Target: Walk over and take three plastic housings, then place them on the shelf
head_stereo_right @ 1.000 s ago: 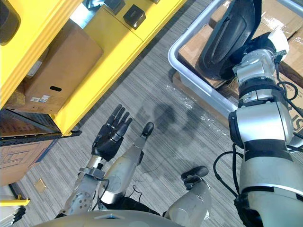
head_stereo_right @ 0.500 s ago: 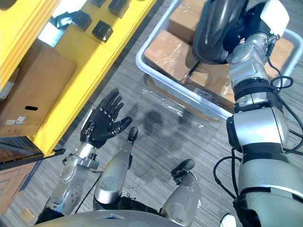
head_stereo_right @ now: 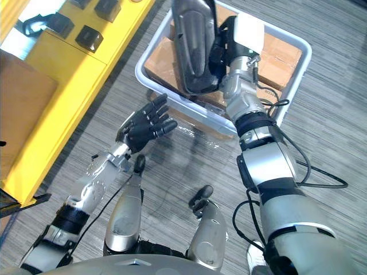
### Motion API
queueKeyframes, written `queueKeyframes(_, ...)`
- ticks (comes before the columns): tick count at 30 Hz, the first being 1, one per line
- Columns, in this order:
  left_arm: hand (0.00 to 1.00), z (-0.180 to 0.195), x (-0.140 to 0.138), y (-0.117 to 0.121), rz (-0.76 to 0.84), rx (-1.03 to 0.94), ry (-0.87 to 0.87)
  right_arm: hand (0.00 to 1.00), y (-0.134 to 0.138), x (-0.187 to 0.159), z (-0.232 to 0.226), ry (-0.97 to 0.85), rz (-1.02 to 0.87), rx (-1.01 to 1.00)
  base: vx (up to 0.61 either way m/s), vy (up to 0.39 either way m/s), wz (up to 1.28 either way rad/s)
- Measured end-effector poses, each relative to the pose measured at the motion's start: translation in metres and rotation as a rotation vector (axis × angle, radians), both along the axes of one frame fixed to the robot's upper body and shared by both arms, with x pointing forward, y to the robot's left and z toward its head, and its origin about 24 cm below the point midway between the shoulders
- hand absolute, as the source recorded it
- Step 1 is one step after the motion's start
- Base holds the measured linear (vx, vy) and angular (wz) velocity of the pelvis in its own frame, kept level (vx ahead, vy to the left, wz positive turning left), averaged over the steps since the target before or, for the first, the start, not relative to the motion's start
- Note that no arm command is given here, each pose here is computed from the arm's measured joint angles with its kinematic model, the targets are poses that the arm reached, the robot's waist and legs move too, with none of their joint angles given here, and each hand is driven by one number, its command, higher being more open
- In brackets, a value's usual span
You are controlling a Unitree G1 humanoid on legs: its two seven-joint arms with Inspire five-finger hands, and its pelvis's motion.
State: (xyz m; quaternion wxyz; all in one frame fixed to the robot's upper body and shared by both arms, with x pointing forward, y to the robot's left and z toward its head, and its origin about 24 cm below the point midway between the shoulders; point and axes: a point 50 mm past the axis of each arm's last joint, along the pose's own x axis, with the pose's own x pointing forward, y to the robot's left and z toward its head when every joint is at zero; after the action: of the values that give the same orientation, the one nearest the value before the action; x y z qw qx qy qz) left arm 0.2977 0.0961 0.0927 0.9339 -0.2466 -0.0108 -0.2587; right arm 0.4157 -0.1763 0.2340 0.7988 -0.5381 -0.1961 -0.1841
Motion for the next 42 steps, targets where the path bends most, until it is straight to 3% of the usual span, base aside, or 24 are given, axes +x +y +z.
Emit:
queueKeyframes(6,1.00,0.015,0.007,-0.002,-0.008,-0.139,0.009,0.00,0.019,-0.004,-0.009,-0.065,0.054,0.005,0.01,-0.023,-0.12)
queueKeyframes(13,1.00,0.014,0.018,0.002,0.115,-0.126,0.059,0.00,0.045,-0.008,-0.029,-0.065,0.112,0.085,-0.01,-0.011,-0.11)
queueKeyframes(23,1.00,0.029,0.037,0.005,0.247,-0.097,0.038,0.00,0.096,-0.021,-0.039,-0.085,0.292,0.053,0.00,0.003,-0.03)
queueKeyframes(35,1.00,0.015,0.044,0.022,0.366,-0.072,0.106,0.00,0.098,-0.026,-0.046,-0.125,0.290,0.028,-0.01,0.014,-0.07)
queueKeyframes(36,0.00,0.013,0.045,0.026,0.382,-0.075,0.114,0.00,0.099,-0.027,-0.046,-0.127,0.293,0.025,-0.01,0.011,-0.11)
queueKeyframes(42,0.00,0.012,0.046,0.032,0.425,-0.042,0.111,0.00,0.100,-0.029,-0.047,-0.150,0.296,0.028,0.00,0.002,-0.04)
